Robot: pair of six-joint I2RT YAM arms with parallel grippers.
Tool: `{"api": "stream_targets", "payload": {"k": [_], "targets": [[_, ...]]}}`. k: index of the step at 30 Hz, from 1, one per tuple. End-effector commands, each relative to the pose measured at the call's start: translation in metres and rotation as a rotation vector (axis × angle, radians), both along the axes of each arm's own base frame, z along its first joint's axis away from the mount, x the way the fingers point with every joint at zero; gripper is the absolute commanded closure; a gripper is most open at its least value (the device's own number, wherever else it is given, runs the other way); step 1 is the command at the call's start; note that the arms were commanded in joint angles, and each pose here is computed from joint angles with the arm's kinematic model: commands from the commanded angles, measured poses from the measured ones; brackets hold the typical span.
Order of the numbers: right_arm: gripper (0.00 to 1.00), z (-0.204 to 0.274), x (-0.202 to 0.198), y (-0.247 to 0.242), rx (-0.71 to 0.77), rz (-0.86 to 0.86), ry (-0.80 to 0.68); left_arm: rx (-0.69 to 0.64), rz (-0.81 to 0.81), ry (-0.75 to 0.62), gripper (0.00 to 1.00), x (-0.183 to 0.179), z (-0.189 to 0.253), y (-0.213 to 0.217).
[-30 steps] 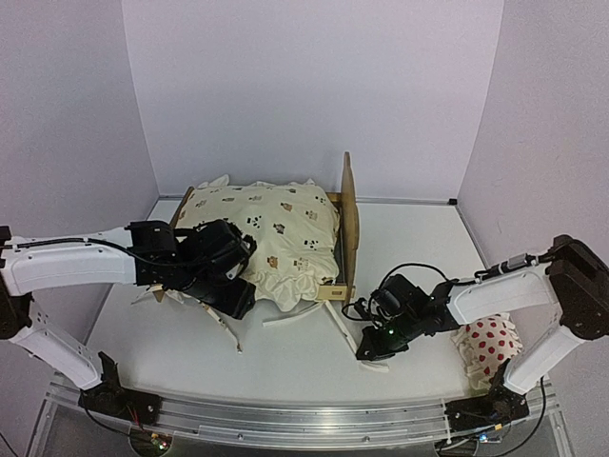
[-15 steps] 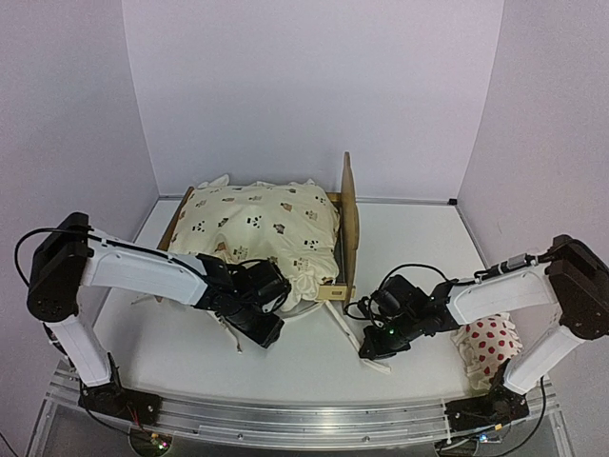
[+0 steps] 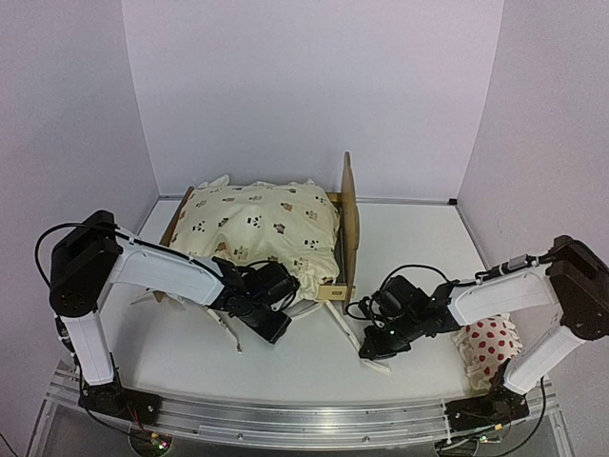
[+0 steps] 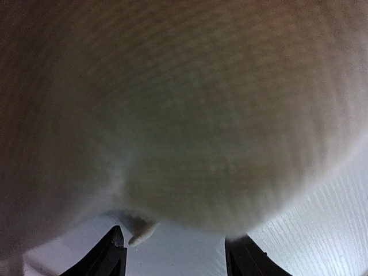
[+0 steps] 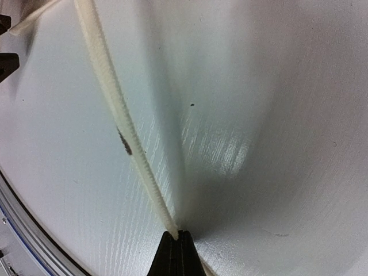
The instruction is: Set up the pet bed
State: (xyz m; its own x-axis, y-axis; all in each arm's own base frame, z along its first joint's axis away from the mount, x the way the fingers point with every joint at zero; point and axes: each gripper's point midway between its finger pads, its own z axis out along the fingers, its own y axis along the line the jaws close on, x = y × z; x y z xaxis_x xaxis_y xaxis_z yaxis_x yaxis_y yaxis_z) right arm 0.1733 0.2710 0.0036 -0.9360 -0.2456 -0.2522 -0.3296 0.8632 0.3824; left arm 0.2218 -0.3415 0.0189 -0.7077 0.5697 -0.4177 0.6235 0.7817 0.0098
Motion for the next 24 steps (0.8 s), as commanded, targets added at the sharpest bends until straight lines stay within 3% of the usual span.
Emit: {"api": "stream_targets", "payload": {"k": [1,11,18,24], "targets": [[1.0,-0.005,-0.011,-0.011,-0.03,-0.008,0.034,0.008,-0.004,-0.039,0.4,0.018,-0.002,-0.006],[1.0,-0.002,-0.01,-0.009,-0.02,-0.016,0.032,0.023,-0.063,0.05,0.66,0.003,-0.022,-0.005],[1.0,-0.002,-0.01,-0.008,-0.016,-0.02,0.039,0.043,-0.05,0.098,0.7,-0.01,-0.04,0.009],[1.0,-0.001,-0.009,-0.006,-0.013,-0.021,0.041,0.032,-0.068,0.123,0.87,-0.019,-0.042,0.011]]}}
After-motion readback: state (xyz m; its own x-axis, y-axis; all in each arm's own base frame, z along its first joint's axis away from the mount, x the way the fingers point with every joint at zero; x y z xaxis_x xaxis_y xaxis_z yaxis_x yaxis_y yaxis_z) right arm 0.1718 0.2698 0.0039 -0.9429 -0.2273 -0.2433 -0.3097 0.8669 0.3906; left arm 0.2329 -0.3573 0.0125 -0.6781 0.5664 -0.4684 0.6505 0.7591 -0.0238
